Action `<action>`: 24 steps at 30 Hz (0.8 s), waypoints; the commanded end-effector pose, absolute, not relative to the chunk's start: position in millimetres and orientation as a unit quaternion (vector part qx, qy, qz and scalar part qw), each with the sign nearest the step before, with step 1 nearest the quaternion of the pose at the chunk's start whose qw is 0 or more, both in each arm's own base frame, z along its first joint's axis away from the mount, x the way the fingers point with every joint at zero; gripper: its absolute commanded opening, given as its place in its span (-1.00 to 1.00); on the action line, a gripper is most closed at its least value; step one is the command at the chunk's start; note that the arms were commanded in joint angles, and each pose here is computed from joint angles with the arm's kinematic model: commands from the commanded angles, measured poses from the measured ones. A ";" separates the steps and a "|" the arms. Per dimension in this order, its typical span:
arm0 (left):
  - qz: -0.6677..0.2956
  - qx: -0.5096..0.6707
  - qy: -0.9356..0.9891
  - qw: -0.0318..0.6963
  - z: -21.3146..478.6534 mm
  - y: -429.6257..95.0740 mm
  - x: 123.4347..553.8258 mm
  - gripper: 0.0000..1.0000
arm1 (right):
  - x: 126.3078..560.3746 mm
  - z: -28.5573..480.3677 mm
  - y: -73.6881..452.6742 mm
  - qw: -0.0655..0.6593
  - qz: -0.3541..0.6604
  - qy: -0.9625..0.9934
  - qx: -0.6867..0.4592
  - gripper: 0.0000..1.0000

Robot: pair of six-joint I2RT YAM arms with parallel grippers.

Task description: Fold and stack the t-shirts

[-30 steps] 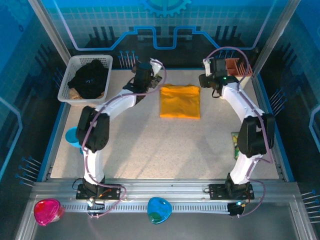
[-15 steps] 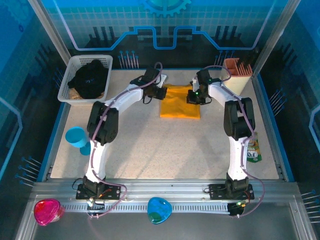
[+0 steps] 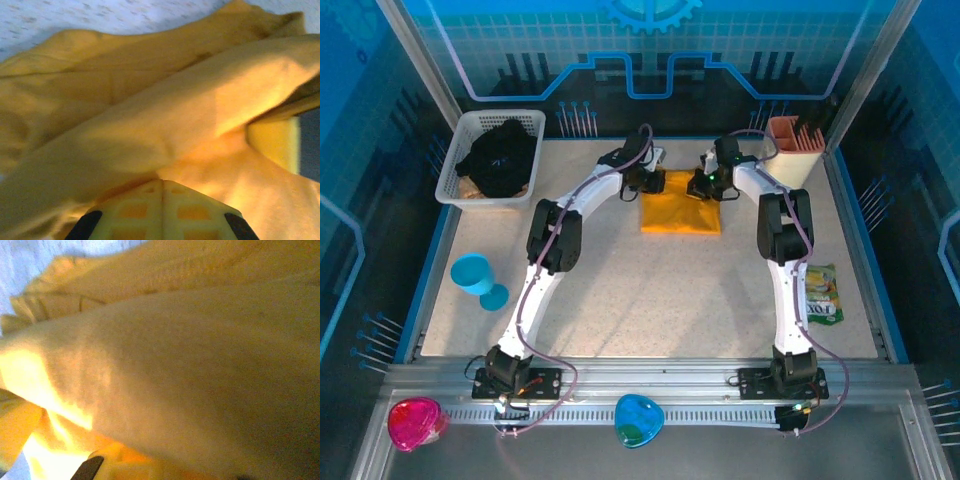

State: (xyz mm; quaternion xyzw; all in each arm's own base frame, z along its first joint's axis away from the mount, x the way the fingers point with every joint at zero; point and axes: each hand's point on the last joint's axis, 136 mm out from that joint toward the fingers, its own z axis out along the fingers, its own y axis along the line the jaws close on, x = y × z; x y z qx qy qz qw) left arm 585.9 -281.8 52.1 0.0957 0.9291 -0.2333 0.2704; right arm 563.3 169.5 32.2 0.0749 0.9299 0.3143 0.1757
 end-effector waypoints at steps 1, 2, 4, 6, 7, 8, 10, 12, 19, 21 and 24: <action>-0.239 0.043 0.931 0.272 42.6 -261.2 608.6 -1.00 | 583.8 25.1 166.1 0.198 0.346 0.910 0.116 -1.00; -0.245 0.035 0.931 0.269 42.2 -259.4 612.1 -1.00 | 586.5 25.1 166.7 0.201 0.349 0.907 0.119 -1.00; -0.251 0.015 0.931 0.264 39.2 -252.7 619.2 -1.00 | 590.5 23.2 168.2 0.201 0.356 0.903 0.130 -1.00; -0.253 0.004 0.930 0.267 39.5 -248.9 623.9 -1.00 | 591.2 24.3 171.1 0.199 0.363 0.901 0.131 -1.00; -0.254 0.002 0.929 0.270 42.6 -247.7 625.2 -1.00 | 590.8 27.2 172.1 0.199 0.365 0.900 0.130 -1.00; -0.255 0.002 0.928 0.271 46.2 -246.8 625.2 -1.00 | 589.8 32.7 173.2 0.201 0.366 0.900 0.125 -1.00; -0.259 0.011 0.924 0.280 63.9 -249.4 622.0 -1.00 | 584.3 49.7 173.5 0.211 0.362 0.901 0.111 -1.00; -0.260 0.021 0.918 0.298 84.8 -250.0 616.1 -1.00 | 574.6 70.9 171.2 0.225 0.349 0.905 0.094 -0.93; -0.237 0.053 0.908 0.342 154.7 -249.6 549.7 -0.03 | 510.2 115.7 137.7 0.246 0.251 0.934 0.070 -0.40; -0.235 0.057 0.914 0.326 148.7 -251.9 527.5 0.17 | 492.8 109.9 129.8 0.236 0.228 0.942 0.071 -0.26; -0.242 0.057 0.923 0.295 128.4 -262.4 501.7 0.33 | 475.3 93.4 123.9 0.215 0.210 0.951 0.073 -0.13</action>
